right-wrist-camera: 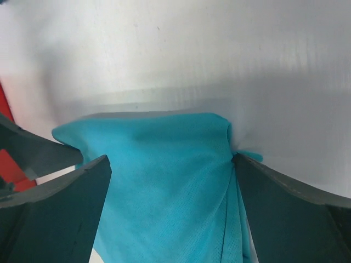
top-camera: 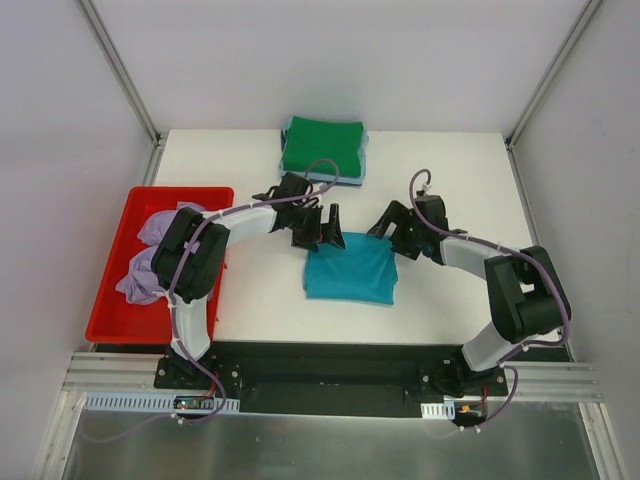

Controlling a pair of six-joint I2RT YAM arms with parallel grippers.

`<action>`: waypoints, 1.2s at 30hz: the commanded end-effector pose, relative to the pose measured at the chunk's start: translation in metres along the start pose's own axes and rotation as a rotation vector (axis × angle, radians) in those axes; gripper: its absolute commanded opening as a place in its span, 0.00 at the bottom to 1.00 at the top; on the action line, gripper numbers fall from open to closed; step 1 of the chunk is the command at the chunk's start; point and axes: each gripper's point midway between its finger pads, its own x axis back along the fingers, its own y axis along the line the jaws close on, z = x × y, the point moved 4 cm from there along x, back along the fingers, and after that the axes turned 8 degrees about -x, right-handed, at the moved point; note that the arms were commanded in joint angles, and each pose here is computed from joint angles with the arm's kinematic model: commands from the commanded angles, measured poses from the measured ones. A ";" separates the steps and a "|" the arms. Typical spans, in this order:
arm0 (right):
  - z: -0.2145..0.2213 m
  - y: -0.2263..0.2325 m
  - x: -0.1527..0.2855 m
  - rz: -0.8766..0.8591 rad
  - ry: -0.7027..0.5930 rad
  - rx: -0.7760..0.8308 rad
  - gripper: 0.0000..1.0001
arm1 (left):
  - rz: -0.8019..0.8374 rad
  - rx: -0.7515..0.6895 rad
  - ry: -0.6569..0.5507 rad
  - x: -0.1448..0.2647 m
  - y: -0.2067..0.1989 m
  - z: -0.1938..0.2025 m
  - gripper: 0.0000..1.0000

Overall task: Fold and stack the t-shirts
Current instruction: Smooth out wrinkles on the folded tshirt

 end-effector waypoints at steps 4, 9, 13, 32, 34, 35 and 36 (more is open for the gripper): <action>0.007 -0.031 -0.012 0.074 0.053 -0.048 0.97 | -0.041 0.050 0.017 -0.006 0.037 0.005 0.99; -0.002 -0.010 0.003 -0.001 0.051 0.045 0.98 | 0.049 -0.007 -0.023 0.013 0.012 -0.008 0.99; 0.001 0.019 0.029 -0.126 0.067 0.139 0.99 | 0.143 -0.080 -0.083 0.043 -0.024 -0.018 0.99; 0.047 -0.014 0.058 0.167 0.077 0.240 0.88 | -0.175 0.141 -0.061 0.056 0.018 0.042 0.93; 0.051 -0.011 0.047 0.174 0.122 0.241 0.85 | -0.192 0.155 -0.040 0.048 0.024 0.042 0.90; 0.052 -0.010 0.042 0.180 0.139 0.237 0.83 | -0.184 0.165 -0.025 0.045 0.025 0.043 0.90; 0.054 -0.011 0.038 0.186 0.149 0.232 0.83 | -0.172 0.171 -0.004 0.040 0.025 0.046 0.90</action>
